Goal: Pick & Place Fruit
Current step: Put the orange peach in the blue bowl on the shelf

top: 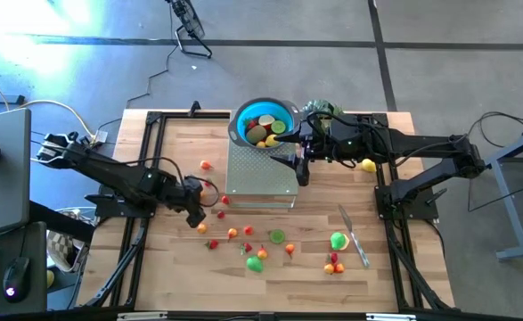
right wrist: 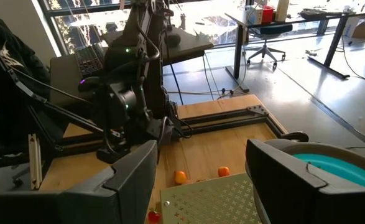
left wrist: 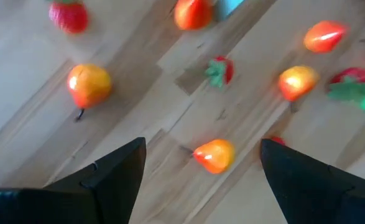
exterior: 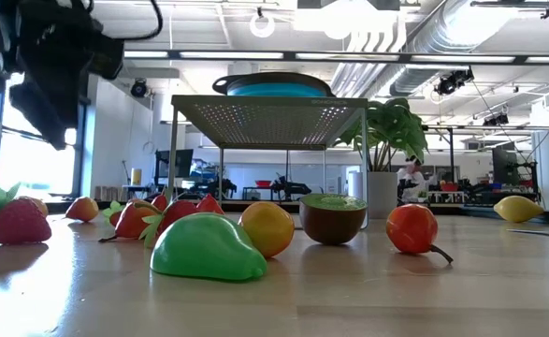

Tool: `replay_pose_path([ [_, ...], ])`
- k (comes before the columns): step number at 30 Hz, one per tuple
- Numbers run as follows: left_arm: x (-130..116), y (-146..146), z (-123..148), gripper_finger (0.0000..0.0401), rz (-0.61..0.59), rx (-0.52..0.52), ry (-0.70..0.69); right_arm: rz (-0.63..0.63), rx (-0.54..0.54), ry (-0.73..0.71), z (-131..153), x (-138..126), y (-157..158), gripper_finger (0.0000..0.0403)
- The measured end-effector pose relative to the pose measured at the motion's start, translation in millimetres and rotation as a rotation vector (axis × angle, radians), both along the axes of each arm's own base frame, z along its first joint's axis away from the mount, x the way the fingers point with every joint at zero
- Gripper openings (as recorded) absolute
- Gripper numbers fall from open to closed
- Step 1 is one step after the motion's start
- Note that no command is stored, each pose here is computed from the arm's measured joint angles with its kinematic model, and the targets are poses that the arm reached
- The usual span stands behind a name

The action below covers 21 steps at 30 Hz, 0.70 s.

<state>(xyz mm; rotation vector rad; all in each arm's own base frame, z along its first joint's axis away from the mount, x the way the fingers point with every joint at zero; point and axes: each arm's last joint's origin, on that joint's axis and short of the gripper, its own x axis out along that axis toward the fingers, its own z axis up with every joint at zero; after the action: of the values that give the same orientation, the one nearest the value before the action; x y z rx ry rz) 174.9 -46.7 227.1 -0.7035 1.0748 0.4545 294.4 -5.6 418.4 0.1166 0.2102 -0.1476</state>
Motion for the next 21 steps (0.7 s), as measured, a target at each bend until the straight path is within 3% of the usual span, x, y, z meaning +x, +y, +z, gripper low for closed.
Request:
replay_pose_path([
  [21,1,37,-9,0.0308,0.076,-0.04,0.036,-0.03,-0.006,0.058,-6,-1,-2,0.0239],
])
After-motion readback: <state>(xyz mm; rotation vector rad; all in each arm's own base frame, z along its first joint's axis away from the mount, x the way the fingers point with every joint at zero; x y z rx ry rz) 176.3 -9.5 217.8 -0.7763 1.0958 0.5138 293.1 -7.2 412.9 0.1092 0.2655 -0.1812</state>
